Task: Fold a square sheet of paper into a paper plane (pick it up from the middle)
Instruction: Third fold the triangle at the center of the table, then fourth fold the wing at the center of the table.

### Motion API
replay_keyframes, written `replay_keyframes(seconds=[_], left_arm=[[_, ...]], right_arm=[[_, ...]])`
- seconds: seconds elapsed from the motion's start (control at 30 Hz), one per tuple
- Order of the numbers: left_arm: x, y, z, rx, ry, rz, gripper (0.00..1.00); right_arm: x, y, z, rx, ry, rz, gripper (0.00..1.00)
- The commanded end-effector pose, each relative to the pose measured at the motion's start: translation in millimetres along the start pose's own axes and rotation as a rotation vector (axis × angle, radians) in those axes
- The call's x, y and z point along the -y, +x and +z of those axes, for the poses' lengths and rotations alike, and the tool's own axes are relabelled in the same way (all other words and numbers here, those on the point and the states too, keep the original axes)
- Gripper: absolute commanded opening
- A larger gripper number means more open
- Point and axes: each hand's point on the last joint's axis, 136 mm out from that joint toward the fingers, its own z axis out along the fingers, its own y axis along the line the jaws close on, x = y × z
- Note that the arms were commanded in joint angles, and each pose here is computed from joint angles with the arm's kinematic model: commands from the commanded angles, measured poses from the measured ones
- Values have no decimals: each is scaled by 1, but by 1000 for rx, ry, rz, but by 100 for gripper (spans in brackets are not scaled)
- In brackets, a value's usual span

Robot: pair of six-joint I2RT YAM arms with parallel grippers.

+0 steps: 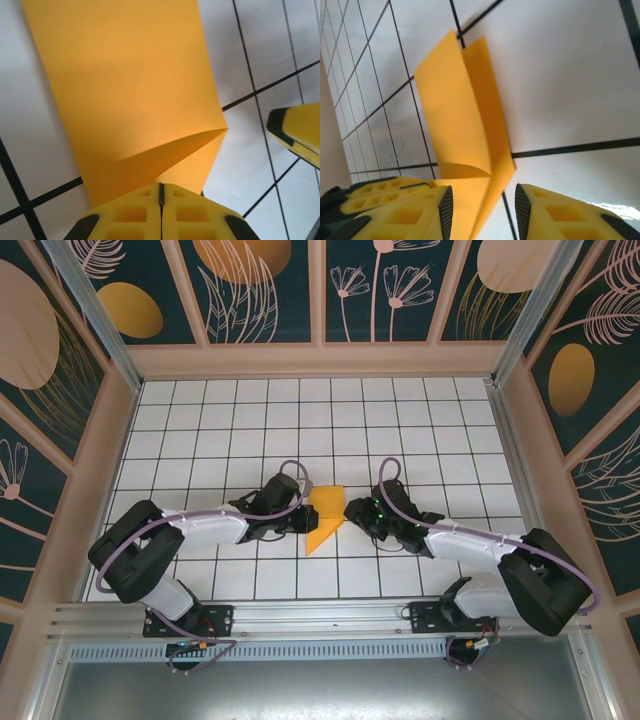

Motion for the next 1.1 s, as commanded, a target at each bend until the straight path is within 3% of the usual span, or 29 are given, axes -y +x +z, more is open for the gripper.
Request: replay_keyframes(seconds=[0.0,0.6,0.83,1.07], left_arm=[[-4,-5,3,10,-31,6,5],[-5,-4,3,5,-42,10,5],[-3,-6,-2,18,-38,12,6],[5,-10,-22,70,-8,16,14]], right_arm=[[-18,6,1,-48,-111,-41,45],[-47,27,37,-224,-228,-153,45],[-31,30,49,-245,-165,-204,35],[-35,27,50,-240,-170,-236,25]])
